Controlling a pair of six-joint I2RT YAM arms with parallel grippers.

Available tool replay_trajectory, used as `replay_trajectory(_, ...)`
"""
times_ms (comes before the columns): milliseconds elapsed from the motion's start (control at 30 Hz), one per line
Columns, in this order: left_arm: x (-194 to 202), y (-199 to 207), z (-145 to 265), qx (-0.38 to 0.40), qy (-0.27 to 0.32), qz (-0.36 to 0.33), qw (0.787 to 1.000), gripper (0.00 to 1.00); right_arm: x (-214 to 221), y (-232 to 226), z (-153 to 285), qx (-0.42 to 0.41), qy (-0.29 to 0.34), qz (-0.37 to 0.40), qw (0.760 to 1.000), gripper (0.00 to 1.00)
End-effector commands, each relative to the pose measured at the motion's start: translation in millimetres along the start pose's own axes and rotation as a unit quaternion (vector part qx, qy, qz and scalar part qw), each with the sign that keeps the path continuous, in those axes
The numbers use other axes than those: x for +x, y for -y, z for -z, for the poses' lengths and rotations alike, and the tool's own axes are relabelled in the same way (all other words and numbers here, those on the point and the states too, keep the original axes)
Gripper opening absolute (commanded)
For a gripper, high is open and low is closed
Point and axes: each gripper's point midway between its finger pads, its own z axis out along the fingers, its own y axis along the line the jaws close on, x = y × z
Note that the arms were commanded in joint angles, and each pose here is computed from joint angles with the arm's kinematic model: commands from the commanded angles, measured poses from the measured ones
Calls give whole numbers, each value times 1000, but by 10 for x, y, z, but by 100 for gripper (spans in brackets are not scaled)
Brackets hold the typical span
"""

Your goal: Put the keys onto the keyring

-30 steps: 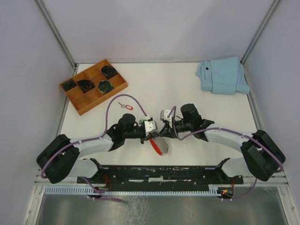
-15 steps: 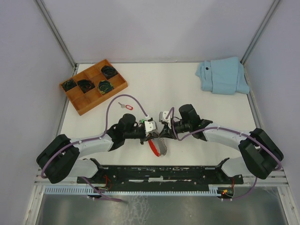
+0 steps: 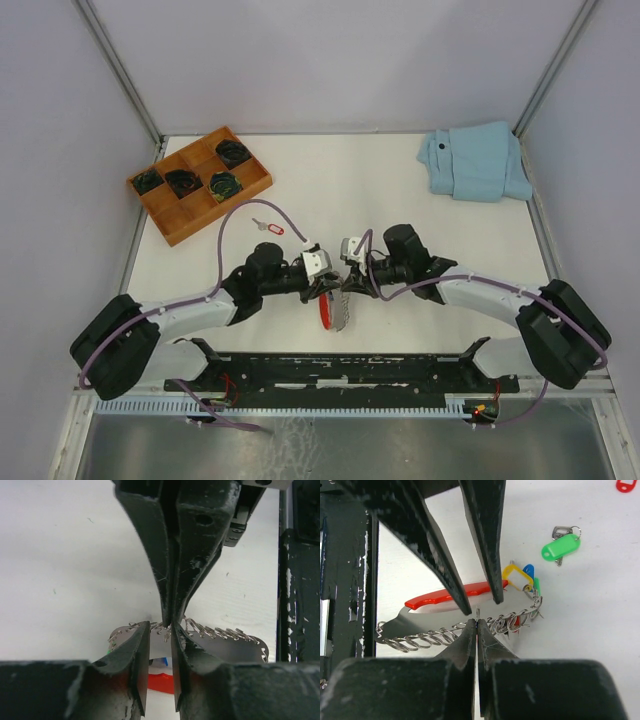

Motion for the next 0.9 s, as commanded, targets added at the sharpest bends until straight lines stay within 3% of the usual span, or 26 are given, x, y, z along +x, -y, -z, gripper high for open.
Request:
replay_trajectory(0, -398, -181, 104, -66, 74, -1, 995, 32, -230, 67, 140, 39, 38, 18, 998, 1)
replay_trajectory(300, -331, -302, 268, -129, 125, 92, 979, 43, -210, 103, 187, 76, 71, 15, 994, 1)
replay_trajectory(533, -127, -308, 92, -110, 102, 152, 977, 45, -216, 82, 214, 75, 72, 35, 994, 1)
replay_trajectory(667, -99, -295, 43, -97, 98, 153, 979, 47, -209, 70, 228, 74, 70, 52, 993, 1)
replay_trajectory(867, -132, -123, 59, -47, 100, 92, 990, 50, -233, 73, 209, 64, 72, 85, 992, 1)
